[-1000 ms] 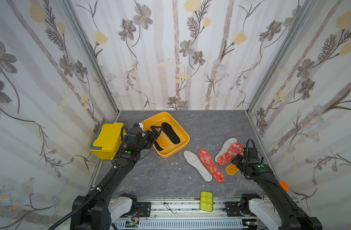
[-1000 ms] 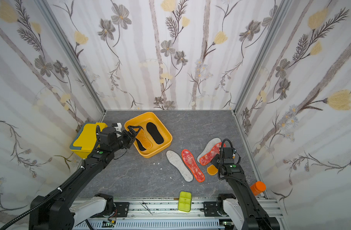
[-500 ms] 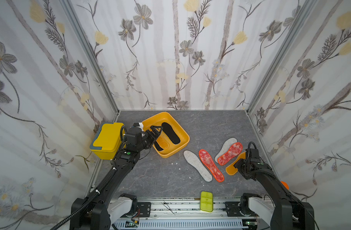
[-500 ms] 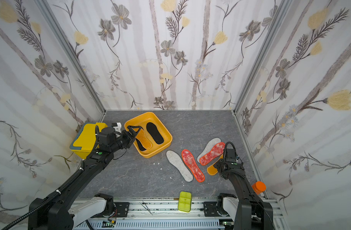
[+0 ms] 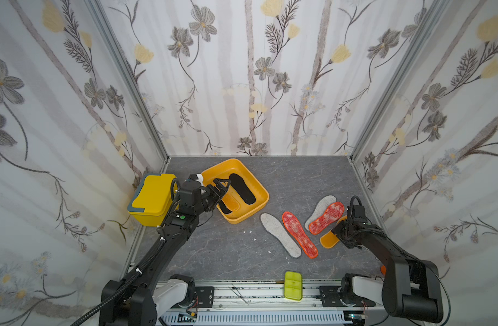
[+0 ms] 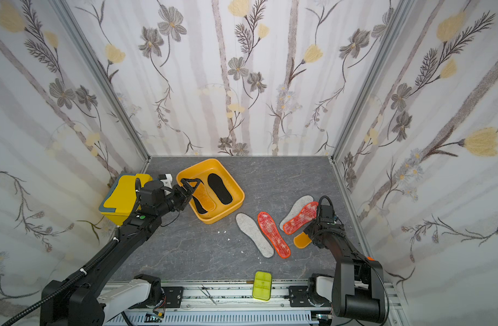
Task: Put the insoles into the storage box
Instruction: Pick up the insole from the center of the board.
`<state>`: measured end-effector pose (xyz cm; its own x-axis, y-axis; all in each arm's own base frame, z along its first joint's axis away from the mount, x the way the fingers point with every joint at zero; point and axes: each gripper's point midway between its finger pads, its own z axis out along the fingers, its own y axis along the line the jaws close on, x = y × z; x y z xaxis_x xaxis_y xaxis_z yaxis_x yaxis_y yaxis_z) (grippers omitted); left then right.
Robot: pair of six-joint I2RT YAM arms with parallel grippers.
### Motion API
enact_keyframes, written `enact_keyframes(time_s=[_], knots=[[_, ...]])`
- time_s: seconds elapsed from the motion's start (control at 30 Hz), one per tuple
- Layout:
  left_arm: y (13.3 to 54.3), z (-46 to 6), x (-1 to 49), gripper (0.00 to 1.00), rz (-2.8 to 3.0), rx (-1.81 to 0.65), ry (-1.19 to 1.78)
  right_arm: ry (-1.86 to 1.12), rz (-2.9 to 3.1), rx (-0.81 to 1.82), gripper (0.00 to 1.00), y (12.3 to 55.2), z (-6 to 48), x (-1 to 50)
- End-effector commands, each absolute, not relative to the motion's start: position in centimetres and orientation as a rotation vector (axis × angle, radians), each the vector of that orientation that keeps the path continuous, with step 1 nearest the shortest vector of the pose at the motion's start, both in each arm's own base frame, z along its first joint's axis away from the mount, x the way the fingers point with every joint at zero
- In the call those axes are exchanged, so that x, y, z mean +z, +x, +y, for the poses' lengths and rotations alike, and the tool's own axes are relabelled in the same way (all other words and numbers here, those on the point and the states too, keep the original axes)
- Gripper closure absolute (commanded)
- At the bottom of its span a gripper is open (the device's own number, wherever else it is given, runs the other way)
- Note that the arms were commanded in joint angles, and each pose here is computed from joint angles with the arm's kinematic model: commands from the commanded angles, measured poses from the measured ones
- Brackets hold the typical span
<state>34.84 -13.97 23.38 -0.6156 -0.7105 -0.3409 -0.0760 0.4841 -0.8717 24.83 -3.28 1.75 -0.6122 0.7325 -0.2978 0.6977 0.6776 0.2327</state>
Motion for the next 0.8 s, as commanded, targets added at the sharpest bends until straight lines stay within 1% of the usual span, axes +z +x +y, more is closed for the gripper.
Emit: enact_keyframes(time_s=[0.0,0.03,0.17,0.27,0.5,0.57,0.77], knots=[[35.1,-13.8,23.5,0.0,2.005,-1.12,-0.634,1.137,2.587,0.109,0.44,23.8,-3.1,0.5],[35.1,-13.7,23.4,0.0,2.006,-1.119,-0.633,1.136,2.599,0.102,0.46,23.7,-3.1,0.3],[35.1,-13.8,23.6,0.0,2.005,-1.13,-0.625,1.128,2.653,0.075,0.57,23.0,-3.1,-1.0],[35.2,-13.5,24.0,0.0,1.991,-1.129,-0.622,1.118,2.698,0.045,0.62,22.3,-3.1,-1.8],[35.1,-12.8,24.0,0.0,1.982,-1.107,-0.641,1.079,2.745,0.023,0.71,21.7,-3.1,-2.2],[35.1,-12.6,24.0,0.0,1.981,-1.102,-0.646,1.066,2.736,0.038,0.75,22.0,-3.0,-1.9],[35.0,-12.4,24.2,0.0,1.976,-1.096,-0.649,1.032,2.702,0.083,0.82,22.9,-2.8,-0.8]])
